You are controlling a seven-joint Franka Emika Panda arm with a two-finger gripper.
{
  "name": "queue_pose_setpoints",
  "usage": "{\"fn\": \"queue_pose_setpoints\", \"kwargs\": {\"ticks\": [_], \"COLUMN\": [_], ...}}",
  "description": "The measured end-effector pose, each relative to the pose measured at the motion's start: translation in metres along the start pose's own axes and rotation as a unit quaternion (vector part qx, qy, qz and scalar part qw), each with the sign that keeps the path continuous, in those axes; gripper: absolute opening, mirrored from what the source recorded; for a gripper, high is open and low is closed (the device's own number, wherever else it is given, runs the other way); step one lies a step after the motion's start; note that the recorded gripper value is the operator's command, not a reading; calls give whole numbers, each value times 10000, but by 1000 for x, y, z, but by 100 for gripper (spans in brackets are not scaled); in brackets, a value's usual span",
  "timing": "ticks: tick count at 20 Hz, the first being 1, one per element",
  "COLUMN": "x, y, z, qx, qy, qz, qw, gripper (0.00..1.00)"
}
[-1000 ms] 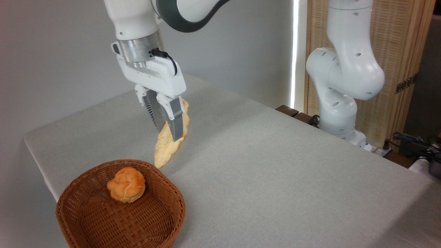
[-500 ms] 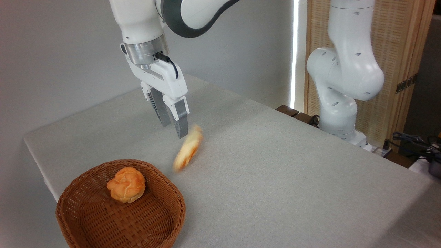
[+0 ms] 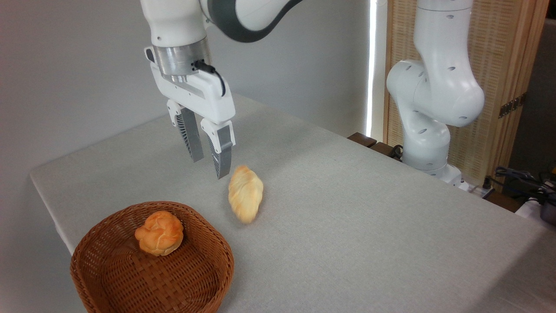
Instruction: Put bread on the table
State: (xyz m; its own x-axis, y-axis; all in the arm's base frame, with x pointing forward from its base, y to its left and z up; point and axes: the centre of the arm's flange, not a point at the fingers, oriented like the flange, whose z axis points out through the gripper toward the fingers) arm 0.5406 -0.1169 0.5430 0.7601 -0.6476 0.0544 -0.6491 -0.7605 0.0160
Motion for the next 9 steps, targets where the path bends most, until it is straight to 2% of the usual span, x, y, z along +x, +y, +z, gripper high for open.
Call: {"fn": "queue_pose_setpoints", "kwargs": {"ticks": [5, 9], "x": [-31, -42], "y": [-56, -70], "z": [-34, -36], "qx": [151, 161], "qy": [300, 316], "qz": [-505, -258], "qw": [9982, 9990], "gripper": [100, 100]}}
